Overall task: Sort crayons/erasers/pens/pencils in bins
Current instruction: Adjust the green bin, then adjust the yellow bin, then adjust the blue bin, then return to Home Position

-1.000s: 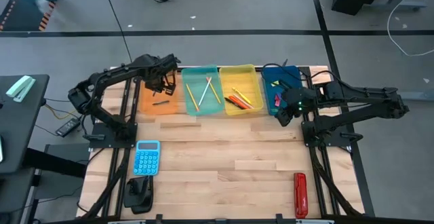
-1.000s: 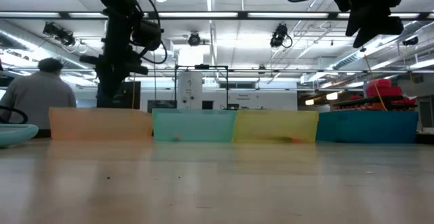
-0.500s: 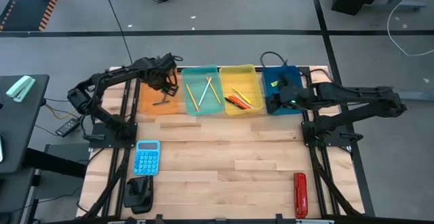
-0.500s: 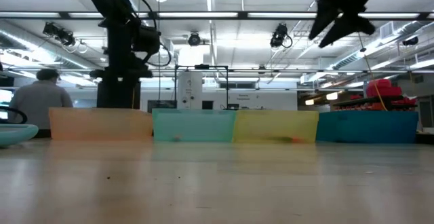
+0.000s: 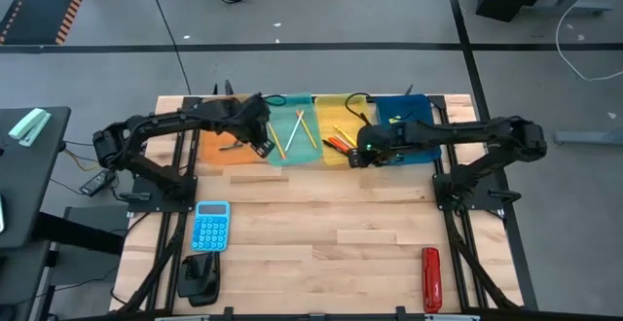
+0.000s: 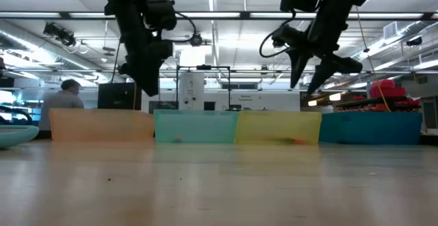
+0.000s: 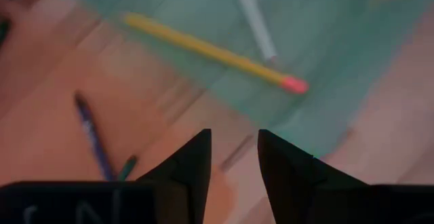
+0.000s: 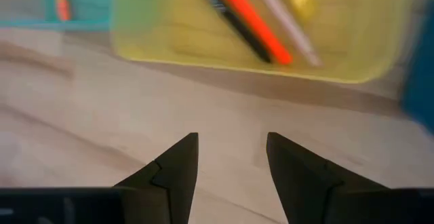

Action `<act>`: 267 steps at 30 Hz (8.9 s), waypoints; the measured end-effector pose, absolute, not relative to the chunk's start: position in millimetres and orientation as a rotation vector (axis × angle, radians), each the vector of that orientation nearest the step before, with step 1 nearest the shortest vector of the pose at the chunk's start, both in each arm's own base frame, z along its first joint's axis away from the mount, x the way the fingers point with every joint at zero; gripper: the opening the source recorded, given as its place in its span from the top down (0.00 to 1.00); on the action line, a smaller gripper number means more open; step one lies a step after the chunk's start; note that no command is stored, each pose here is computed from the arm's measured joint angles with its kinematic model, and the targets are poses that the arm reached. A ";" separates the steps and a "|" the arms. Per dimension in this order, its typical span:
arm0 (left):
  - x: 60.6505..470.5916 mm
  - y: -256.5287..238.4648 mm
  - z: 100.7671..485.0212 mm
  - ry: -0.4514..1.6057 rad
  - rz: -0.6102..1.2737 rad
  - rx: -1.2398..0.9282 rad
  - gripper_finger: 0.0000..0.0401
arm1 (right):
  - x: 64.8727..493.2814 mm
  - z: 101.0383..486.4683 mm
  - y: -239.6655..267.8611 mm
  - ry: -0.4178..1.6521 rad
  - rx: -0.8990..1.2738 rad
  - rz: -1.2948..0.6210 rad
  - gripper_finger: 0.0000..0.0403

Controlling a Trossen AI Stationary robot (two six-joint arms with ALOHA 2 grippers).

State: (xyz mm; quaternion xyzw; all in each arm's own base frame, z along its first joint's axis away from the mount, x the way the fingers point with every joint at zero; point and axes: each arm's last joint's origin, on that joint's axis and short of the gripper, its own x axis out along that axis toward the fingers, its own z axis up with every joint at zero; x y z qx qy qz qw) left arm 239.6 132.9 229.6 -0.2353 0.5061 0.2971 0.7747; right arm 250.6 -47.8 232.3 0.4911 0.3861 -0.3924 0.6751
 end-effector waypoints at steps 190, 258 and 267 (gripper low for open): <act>277.6 -0.5 232.4 1.061 0.522 -0.756 0.97 | 174.1 182.5 -67.0 1.095 1.016 -1.195 0.54; 96.3 -1.1 236.5 -0.064 0.326 -0.817 0.99 | 38.7 256.7 -5.7 0.150 0.984 -0.480 0.99; 78.9 7.6 220.3 -0.135 0.222 -0.843 0.99 | 33.3 244.2 -6.9 0.132 0.925 -0.434 0.99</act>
